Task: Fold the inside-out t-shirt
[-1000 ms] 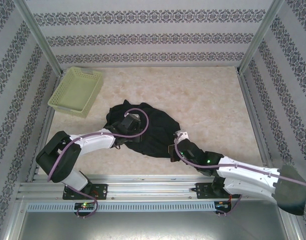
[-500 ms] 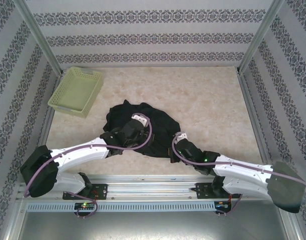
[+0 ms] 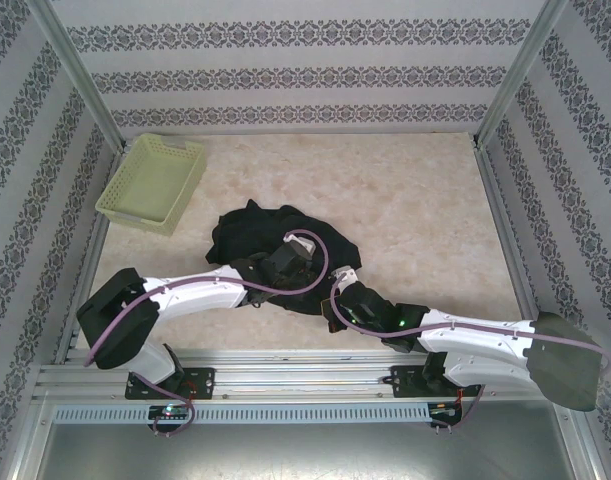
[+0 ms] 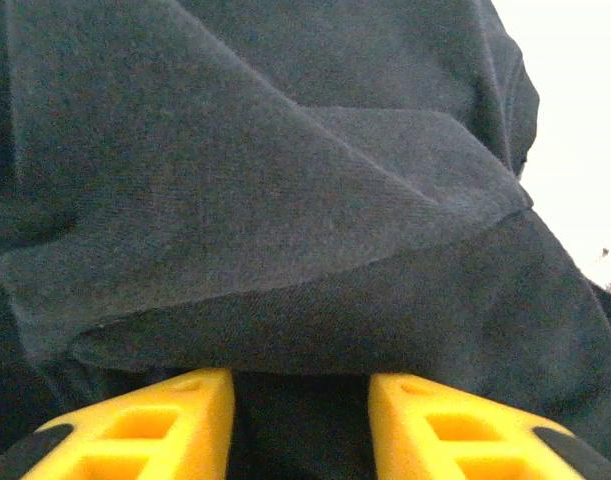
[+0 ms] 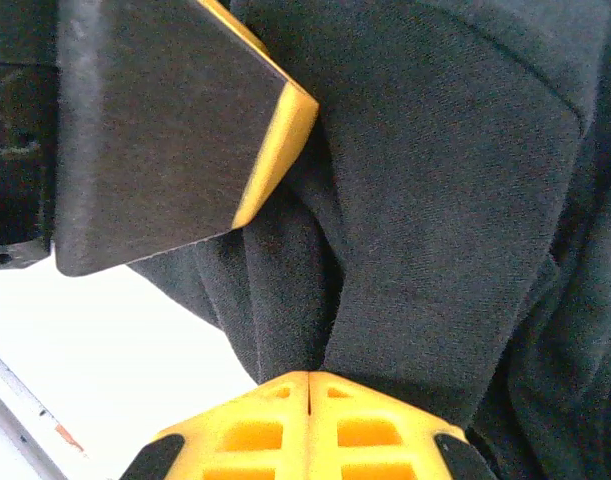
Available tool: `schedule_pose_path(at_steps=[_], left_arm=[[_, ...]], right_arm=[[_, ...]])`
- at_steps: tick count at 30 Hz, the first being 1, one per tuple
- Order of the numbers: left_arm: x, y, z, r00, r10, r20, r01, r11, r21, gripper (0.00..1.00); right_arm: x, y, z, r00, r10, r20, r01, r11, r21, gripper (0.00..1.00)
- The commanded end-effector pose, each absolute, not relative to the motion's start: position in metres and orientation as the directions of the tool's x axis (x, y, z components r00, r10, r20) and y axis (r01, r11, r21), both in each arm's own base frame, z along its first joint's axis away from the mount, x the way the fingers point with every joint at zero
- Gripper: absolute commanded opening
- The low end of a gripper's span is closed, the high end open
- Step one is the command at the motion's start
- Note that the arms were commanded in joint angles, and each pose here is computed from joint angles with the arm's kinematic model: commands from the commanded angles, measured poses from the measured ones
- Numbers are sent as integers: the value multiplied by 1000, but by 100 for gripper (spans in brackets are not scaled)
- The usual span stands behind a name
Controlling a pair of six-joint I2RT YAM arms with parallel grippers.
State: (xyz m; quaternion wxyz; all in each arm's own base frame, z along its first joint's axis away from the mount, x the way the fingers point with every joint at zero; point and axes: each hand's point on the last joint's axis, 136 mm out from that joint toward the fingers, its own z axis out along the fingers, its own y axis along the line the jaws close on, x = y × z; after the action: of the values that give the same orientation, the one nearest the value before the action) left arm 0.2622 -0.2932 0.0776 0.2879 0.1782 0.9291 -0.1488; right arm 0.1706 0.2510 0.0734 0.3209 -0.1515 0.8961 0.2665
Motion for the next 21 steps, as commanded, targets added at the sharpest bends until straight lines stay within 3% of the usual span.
schedule_pose_path(at_steps=[1,7,10,16,21], left_arm=[[256,-296,74,-785,270,-558,426,889,-169,25],[242,-289,78,-770,265,-580,444,876,-190,0],[228,-283,83,-743,276,-609,474,860,-188,0],[201,-282,93,-691,285,-664,533,822,-202,0],[190,-281,95,-669,261,-695,542,812,-217,0]], right_arm=[[177,245,76,-730,-94,-677,-420,843,336,0],[182,238,71,-751,-78,-656,-368,874,316,0],[184,237,72,-764,-72,-642,-355,877,324,3],[191,227,81,-764,-89,-639,-331,904,270,28],[193,239,105,-741,-117,-662,-387,879,277,35]])
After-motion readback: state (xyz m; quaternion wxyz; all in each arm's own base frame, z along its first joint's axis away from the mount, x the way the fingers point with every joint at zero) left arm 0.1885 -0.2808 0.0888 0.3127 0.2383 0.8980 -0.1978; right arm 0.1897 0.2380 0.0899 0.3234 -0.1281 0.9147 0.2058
